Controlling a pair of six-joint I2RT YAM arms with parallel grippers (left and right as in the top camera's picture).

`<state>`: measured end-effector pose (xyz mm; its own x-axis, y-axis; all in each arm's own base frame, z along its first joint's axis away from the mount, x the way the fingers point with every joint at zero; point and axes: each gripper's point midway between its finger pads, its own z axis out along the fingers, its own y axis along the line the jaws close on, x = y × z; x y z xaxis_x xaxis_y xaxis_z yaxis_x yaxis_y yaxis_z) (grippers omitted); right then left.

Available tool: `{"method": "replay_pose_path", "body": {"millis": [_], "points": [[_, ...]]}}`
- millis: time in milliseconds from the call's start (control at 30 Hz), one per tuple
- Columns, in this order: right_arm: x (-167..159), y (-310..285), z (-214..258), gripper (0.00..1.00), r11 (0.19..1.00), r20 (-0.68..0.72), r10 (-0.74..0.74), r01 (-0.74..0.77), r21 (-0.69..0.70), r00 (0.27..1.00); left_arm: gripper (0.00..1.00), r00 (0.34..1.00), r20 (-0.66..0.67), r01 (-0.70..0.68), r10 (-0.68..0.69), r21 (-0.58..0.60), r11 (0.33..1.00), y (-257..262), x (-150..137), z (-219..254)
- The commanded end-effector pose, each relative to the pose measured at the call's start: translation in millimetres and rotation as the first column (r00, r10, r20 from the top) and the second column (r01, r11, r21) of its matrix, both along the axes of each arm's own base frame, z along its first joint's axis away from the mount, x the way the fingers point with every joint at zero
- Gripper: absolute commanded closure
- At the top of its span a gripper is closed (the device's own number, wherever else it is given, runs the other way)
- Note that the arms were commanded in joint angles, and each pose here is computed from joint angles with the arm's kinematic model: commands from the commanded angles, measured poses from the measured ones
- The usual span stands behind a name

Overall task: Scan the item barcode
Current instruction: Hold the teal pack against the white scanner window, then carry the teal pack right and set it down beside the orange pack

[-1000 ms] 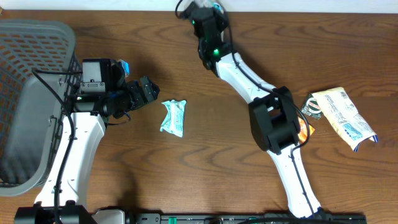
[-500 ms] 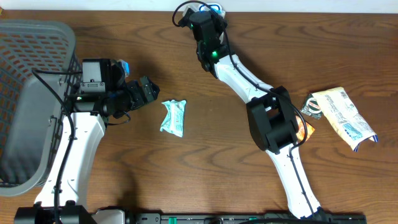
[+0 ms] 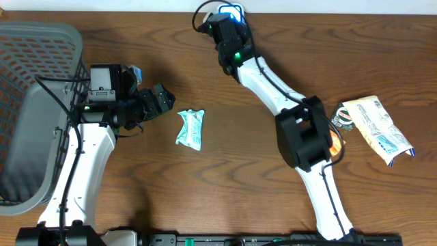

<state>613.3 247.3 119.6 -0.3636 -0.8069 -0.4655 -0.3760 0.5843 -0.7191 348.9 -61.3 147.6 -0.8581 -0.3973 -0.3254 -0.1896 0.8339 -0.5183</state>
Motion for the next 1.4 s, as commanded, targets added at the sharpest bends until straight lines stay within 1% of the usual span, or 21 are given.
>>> {"method": "replay_pose_path", "body": {"millis": [0,100,167,233,300,333,367,433,467,500,567,667,767,867,967,1100,1267,1367], "points": [[-26,10,115,0.99,0.922,0.037,0.015,-0.029,0.385,0.999,0.01,1.000,0.001,0.003,-0.003,0.011,1.000,2,0,-2],[-57,12,141,0.99,0.828,-0.073,0.065,-0.013,0.561,0.995,0.01,1.000,0.001,0.004,-0.004,0.011,1.000,2,0,-2],[-81,8,155,0.99,0.742,-0.171,0.079,0.056,0.668,0.982,0.01,1.000,0.001,0.004,-0.004,0.011,1.000,2,0,-2],[-104,-5,164,0.99,0.662,-0.278,0.074,0.161,0.732,0.958,0.01,1.000,0.001,0.004,-0.004,0.011,1.000,2,0,-2],[-129,-18,167,0.99,0.631,-0.376,0.096,0.236,0.739,0.921,0.01,1.000,0.001,0.004,-0.004,0.011,1.000,2,0,-2],[-148,-32,165,0.99,0.619,-0.455,0.102,0.301,0.725,0.885,0.01,1.000,0.001,0.003,-0.003,0.011,1.000,2,0,-2],[-159,-40,161,0.99,0.616,-0.502,0.095,0.345,0.708,0.860,0.01,1.000,0.001,0.004,-0.004,0.011,1.000,2,0,-2],[-182,-60,146,0.99,0.603,-0.623,0.046,0.476,0.640,0.781,0.01,1.000,0.001,0.004,-0.004,0.011,1.000,2,0,-2],[-191,-66,139,0.99,0.608,-0.664,0.022,0.517,0.602,0.747,0.01,1.000,0.001,0.003,-0.003,0.011,1.000,2,0,-2],[-199,-74,131,0.99,0.618,-0.698,-0.006,0.552,0.560,0.716,0.01,1.000,0.001,0.004,-0.004,0.011,1.000,2,0,-2],[-220,-95,107,0.99,0.634,-0.778,-0.116,0.649,0.420,0.617,0.01,1.000,0.001,0.003,-0.003,0.011,1.000,2,0,-2],[-239,-115,79,0.99,0.631,-0.822,-0.237,0.725,0.274,0.517,0.01,1.000,0.001,0.004,-0.004,0.011,1.000,2,0,-2],[-254,-130,45,0.99,0.616,-0.844,-0.322,0.772,0.157,0.429,0.01,1.000,0.001,0.003,-0.003,0.011,1.000,2,0,-2],[-268,-152,3,0.99,0.570,-0.846,-0.415,0.820,0.045,0.334,0.01,1.000,0.001,0.004,-0.004,0.011,1.000,2,0,-2],[-275,-168,-20,0.99,0.525,-0.854,-0.441,0.851,0.004,0.276,0.01,1.000,0.001,0.004,-0.004,0.011,1.000,2,0,-2],[-282,-198,-37,0.99,0.453,-0.860,-0.468,0.891,-0.035,0.204,0.01,1.000,0.001,0.003,-0.003,0.011,1.000,2,0,-2],[-284,-238,-42,0.99,0.344,-0.862,-0.490,0.937,-0.056,0.128,0.01,1.000,0.001,0.004,-0.004,0.011,1.000,2,0,-2],[-284,-256,-42,0.99,0.299,-0.863,-0.494,0.953,-0.057,0.104,0.01,1.000,0.001,0.003,-0.003,0.011,1.000,2,0,-2]]}}
